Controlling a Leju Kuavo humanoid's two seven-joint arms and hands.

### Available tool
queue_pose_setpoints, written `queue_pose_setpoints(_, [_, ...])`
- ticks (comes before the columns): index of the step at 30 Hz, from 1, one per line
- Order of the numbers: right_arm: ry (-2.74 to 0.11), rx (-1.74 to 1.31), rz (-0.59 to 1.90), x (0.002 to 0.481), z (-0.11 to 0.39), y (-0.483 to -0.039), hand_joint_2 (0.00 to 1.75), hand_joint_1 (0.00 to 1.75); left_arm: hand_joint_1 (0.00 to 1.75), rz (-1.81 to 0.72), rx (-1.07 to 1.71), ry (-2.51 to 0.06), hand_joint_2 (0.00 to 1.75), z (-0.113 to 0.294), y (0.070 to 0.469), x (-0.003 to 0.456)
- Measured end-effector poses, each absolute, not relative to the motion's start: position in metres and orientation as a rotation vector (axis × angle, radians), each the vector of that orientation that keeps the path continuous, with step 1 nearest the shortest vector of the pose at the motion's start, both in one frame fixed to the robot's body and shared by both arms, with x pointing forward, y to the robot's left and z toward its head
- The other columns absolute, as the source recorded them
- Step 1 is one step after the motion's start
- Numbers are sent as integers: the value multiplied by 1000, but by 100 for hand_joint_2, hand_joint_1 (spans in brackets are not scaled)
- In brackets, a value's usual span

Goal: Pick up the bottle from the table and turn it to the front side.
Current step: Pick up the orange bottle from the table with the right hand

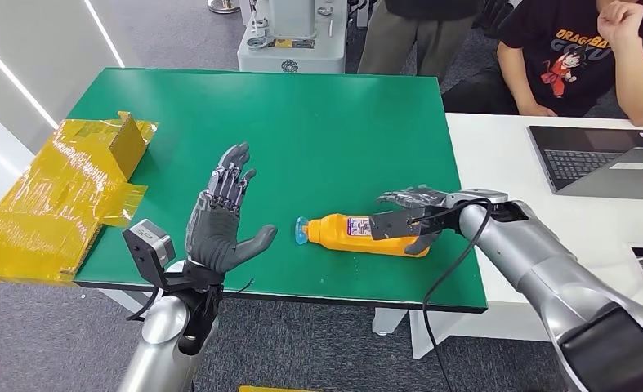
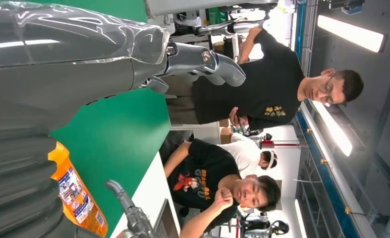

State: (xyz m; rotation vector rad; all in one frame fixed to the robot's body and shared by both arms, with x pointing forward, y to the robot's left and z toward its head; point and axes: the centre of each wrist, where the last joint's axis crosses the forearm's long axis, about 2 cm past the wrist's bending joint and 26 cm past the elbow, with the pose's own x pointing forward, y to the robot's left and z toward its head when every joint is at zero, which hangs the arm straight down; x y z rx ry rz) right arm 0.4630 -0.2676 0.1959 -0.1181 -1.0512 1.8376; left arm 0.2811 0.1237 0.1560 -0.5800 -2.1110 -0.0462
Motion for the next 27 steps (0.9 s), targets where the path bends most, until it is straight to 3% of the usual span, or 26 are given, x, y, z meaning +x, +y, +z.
queue_pose_setpoints(9, [-1057,-114,1823,444,157,-272,175,0,0,-40,-574,-2099,175,152,124,278])
queue_pose_setpoints(23, [-1087,-122,1828,437,143,-272,175,0,0,-30,-562,-2088,175,148,125,275])
queue_pose_setpoints(27, [-1087,-127,1835,437,143,-273,175,154,0,-28,-563,-2087,175,148,125,275])
